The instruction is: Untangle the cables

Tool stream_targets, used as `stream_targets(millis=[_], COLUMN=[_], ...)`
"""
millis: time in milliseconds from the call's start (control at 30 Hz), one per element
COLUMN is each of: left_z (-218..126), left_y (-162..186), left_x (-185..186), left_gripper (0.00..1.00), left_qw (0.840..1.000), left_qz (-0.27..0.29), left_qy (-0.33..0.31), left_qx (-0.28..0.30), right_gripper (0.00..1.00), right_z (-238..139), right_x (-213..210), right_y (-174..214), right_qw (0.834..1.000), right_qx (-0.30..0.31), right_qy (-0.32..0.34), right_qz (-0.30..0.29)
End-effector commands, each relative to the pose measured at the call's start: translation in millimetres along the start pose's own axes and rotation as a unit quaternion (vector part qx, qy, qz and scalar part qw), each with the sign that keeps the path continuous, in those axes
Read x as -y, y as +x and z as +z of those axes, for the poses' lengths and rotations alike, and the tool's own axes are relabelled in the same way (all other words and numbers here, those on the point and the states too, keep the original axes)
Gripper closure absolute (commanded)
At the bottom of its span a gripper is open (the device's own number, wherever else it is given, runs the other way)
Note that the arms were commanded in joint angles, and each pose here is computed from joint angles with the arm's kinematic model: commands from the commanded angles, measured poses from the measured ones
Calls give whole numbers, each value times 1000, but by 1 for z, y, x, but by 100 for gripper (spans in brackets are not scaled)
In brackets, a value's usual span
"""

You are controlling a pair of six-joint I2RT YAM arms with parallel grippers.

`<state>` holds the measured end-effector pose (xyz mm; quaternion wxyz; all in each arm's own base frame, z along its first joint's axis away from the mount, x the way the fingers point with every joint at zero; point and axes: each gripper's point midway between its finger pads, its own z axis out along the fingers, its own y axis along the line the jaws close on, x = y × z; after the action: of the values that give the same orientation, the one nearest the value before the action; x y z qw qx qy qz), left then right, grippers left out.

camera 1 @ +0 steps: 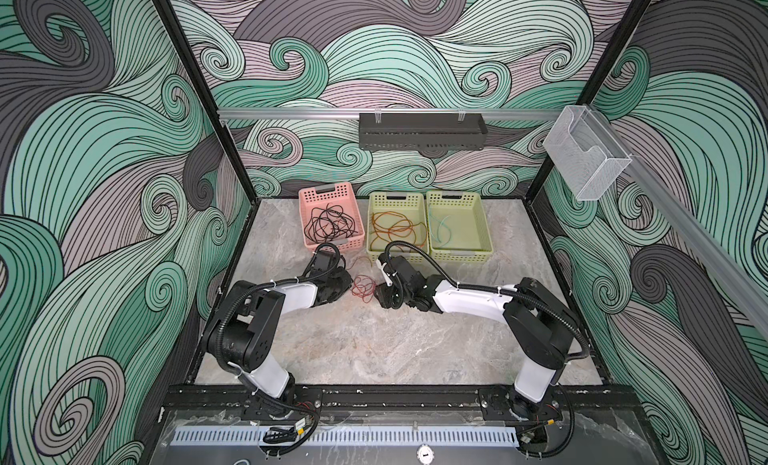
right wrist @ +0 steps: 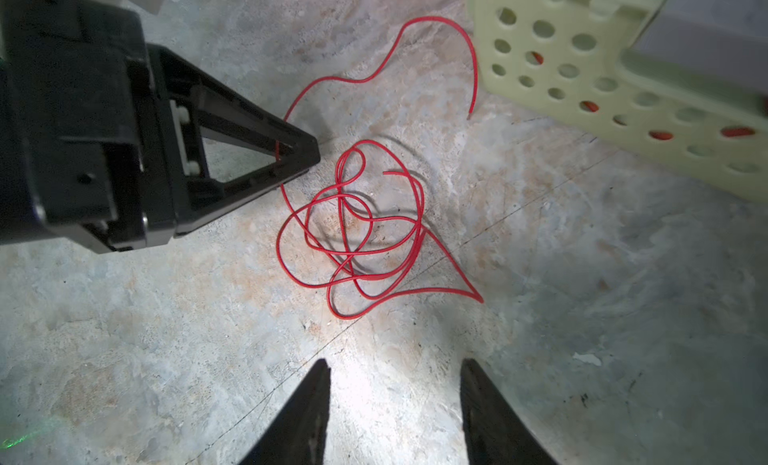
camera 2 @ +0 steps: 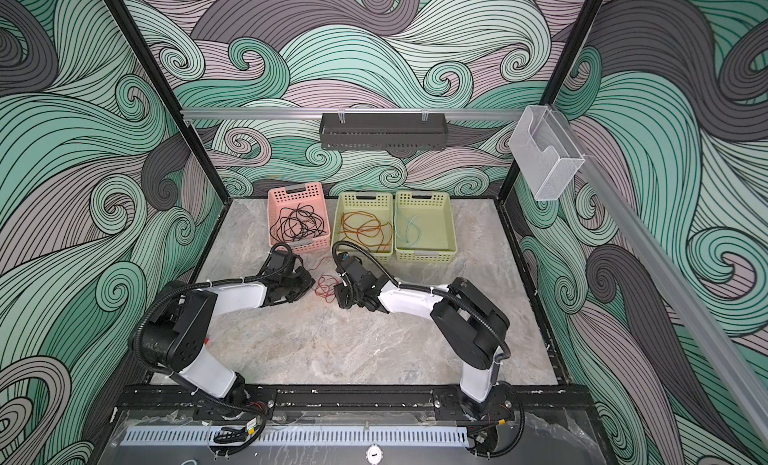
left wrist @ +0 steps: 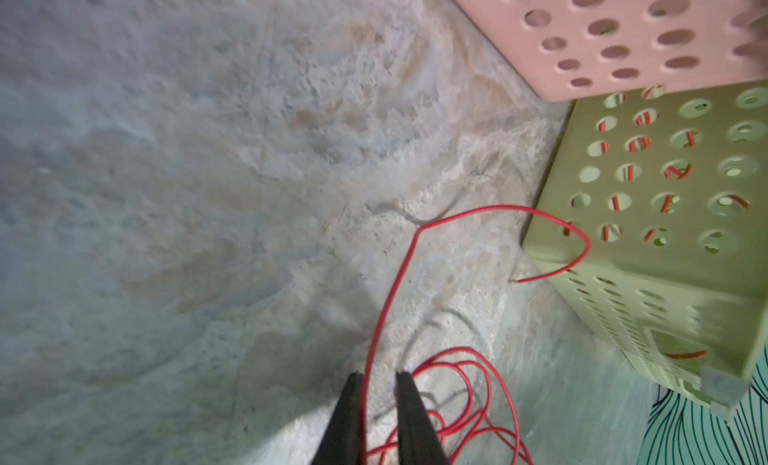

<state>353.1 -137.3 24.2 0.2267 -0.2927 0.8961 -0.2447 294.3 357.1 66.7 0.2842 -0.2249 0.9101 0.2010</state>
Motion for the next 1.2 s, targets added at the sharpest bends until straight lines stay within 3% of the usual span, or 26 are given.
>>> stream_targets(millis=[0,33,200,333,500,633,967,1167], left_z=[-9,-13,-50,-116,-202,-250,-309,-316], left_y=[-14,-15,-18,-20,-20,-16,-7,-3], left_x=[12,14,39,90,148,177,215,221], left_gripper=[95,100,100,100,100,100,100,100], left_qw=[1000,999,997,985,959,946,923,921], left_qz=[23,30,69,143,232,248,246,232], left_qy=[4,5,31,83,150,200,286,306], left_qx=[20,21,26,44,63,68,76,72], right_gripper=[45,44,44,45,45,45,37,36], right_z=[-2,0,4,-11,-41,-79,-167,-171], right_x=[16,20,21,23,19,3,-46,-72], right_y=[-15,-17,-30,-37,-47,-57,-78,-71], right_qw=[999,999,998,996,994,989,961,952], right_qx=[7,7,24,50,85,130,219,209], right_qy=[22,24,6,10,-5,-51,-159,-210], right_qz=[25,36,66,68,65,43,-60,-79])
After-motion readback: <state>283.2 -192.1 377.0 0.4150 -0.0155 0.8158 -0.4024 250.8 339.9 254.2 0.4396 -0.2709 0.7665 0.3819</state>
